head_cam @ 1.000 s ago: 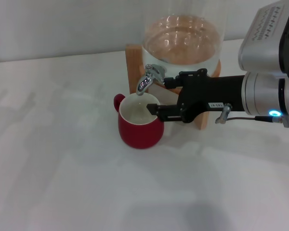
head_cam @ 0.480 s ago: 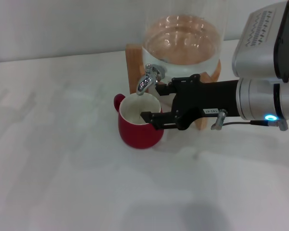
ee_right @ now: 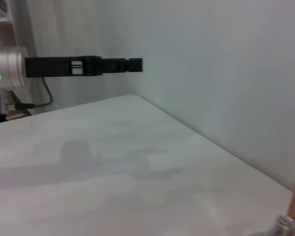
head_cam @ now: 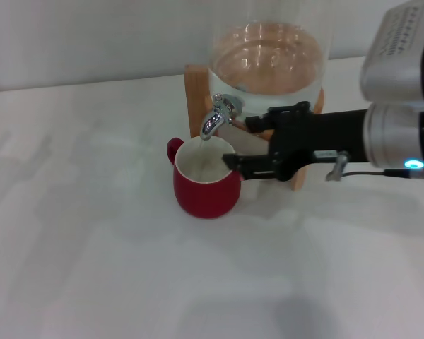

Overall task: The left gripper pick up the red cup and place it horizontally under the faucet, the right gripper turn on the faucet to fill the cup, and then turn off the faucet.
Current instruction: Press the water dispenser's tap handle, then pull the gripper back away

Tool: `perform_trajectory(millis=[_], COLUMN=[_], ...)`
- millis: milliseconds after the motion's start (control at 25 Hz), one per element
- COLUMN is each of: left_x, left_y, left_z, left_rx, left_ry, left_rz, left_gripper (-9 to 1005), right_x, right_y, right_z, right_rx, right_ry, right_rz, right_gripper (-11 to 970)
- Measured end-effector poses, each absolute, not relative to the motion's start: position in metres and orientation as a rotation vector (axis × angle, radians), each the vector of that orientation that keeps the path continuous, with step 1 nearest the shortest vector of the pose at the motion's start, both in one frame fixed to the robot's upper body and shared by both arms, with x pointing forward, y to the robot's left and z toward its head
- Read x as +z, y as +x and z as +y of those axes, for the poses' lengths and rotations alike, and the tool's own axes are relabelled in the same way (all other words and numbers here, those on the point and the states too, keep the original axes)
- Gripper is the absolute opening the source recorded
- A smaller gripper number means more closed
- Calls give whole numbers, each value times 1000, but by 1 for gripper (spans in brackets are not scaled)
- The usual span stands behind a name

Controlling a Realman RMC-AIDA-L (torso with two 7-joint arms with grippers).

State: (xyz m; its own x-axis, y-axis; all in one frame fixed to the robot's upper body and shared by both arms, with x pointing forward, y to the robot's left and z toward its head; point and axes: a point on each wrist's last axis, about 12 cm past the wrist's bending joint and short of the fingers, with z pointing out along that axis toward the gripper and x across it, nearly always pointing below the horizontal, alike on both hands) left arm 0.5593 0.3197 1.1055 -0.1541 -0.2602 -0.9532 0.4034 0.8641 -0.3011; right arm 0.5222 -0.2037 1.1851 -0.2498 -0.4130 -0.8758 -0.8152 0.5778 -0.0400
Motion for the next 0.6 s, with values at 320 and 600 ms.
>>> perform_trajectory(millis=[320, 600], left_x=[1110, 1118], left_y=[560, 557], left_z=[320, 326], left_rx=[-560, -481], left_ry=[149, 226], left_rz=[1623, 1610], left_gripper=[888, 888], right_x=[1186, 1188], right_y=[522, 515], right_z=[-229, -230], right_rx=[502, 565], right_ry=[-924, -935], right_rz=[1910, 1886], right_gripper=[722, 722])
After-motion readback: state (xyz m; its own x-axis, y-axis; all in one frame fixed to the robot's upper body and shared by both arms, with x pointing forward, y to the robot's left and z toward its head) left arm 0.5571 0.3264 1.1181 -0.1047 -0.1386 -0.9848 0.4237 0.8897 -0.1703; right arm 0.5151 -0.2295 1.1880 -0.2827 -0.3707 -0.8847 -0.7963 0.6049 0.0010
